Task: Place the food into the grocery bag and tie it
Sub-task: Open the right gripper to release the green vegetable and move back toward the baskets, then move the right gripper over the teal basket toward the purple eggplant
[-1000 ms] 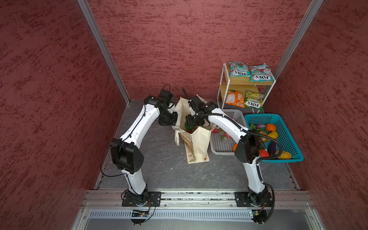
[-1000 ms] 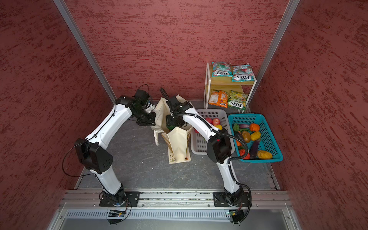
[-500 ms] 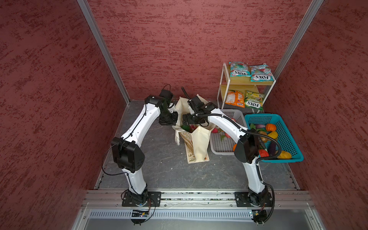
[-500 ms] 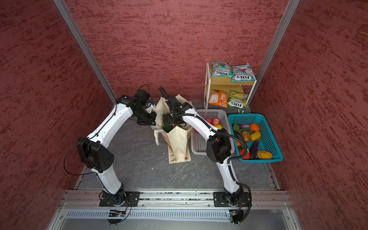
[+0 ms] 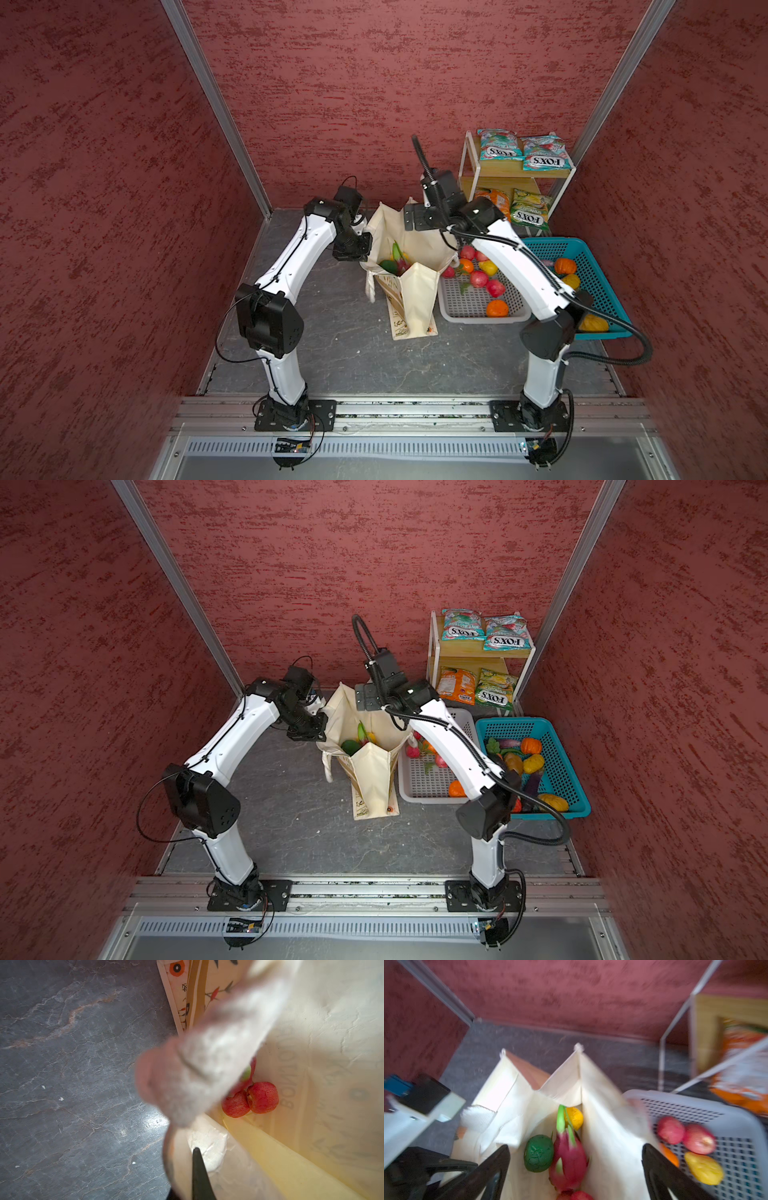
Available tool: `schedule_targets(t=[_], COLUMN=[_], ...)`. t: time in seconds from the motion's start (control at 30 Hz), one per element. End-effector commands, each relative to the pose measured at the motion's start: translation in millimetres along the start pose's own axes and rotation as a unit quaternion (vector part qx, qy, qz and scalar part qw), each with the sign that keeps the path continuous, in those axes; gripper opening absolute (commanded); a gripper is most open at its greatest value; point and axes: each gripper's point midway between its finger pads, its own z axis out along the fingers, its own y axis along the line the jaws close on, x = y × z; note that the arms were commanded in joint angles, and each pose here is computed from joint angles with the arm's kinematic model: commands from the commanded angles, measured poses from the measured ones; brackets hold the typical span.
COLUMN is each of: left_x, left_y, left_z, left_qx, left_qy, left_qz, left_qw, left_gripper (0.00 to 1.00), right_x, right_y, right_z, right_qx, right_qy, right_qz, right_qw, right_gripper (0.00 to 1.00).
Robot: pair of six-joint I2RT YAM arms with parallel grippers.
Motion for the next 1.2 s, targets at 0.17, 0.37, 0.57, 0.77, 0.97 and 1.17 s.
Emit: schedule_targets(t=[0.17,0.37,0.57,0.77,0.97,1.17], left_x=[6,7,12,19,22,26], left_y=[-3,-5,-8,-9,-11,-10], left_z=[2,4,6,9,8,8], left_qx=[0.003,0.007,0.008,0.006,0.007,0.006], left_qy=[0.003,0.007,0.014,0.023,0.027,0.030], left_qz=[0.006,0.005,0.005,0.006,0.005,0.005], left_qw=[1.000,1.000,1.000,1.000,1.000,1.000], left_gripper=[0.00,0.00,0.00,0.00,0.00,0.00], right_x=[11,78,146,195,221,246], right_y=[-166,-265,-319,-366,-407,-433], right_z=[-56,-80,-79,-78,-80,-76], right_qx=[0.167,0.253,0.330,0.415,0.467,0.476], right_qy=[-0.068,-0.055,0.022,0.102,0.111,0.126], right_qz=[0.156,0.293,0.329,0.293,0.280,0.304], right_qw=[0.971,0.920,0.884,0.855,0.831,0.816], right_gripper=[0.99,0.98,0.98,0.98,0.92,0.81])
